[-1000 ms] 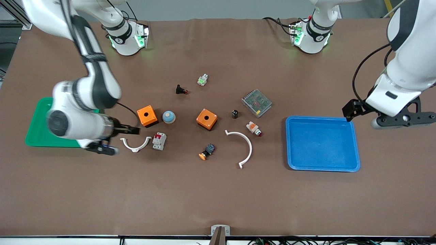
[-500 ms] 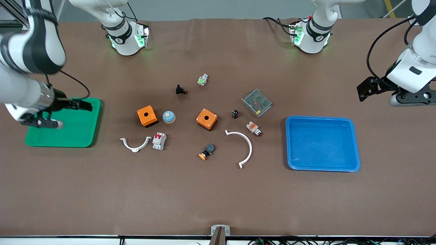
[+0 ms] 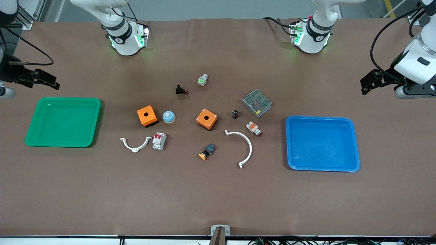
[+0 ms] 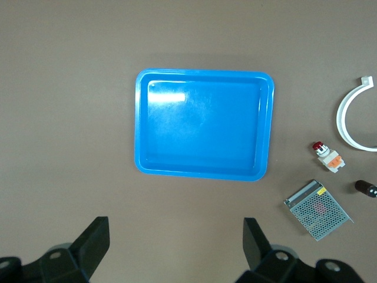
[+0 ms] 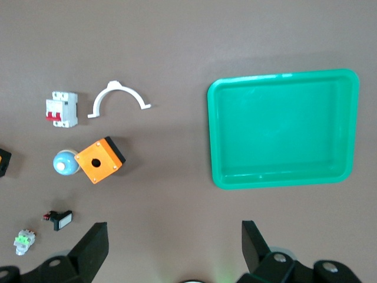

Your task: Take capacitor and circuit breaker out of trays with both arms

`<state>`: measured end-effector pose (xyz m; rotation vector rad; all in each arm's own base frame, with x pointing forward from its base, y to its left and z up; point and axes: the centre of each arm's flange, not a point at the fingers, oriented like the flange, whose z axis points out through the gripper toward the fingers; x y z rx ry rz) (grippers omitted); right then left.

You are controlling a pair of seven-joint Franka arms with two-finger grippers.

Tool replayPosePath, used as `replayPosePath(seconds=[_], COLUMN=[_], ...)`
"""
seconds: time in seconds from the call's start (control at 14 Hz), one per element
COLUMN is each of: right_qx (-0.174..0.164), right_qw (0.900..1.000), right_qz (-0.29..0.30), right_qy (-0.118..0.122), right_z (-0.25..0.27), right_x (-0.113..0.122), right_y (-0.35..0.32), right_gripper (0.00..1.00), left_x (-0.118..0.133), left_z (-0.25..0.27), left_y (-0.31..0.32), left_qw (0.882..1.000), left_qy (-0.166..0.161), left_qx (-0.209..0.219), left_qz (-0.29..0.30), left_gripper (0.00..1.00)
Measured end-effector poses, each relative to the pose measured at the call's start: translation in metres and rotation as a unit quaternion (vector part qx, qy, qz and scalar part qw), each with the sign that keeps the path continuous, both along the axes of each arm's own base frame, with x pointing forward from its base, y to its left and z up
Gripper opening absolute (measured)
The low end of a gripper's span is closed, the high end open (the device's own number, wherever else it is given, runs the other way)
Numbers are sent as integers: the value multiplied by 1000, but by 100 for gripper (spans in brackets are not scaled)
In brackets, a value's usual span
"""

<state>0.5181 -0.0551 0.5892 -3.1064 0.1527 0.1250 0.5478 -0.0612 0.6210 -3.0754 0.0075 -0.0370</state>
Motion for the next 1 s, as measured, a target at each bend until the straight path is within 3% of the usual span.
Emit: replayPosePath(seconds=[0.57, 1.0], right_qx=[-7, -9], right_qw=[998, 998], right_qz=[0, 3], right_qy=[-58, -63], right_z=[54, 49], right_x=[10, 31], right_y=[0, 2], right_gripper=[100, 100], left_x=[-8, -9], left_z=[-3, -1], left_y=[-14, -24], left_qw=[1000, 1000], left_qy=[23, 20], left_qx=[-18, -19], left_qz=[-8, 6], left_gripper=[100, 100])
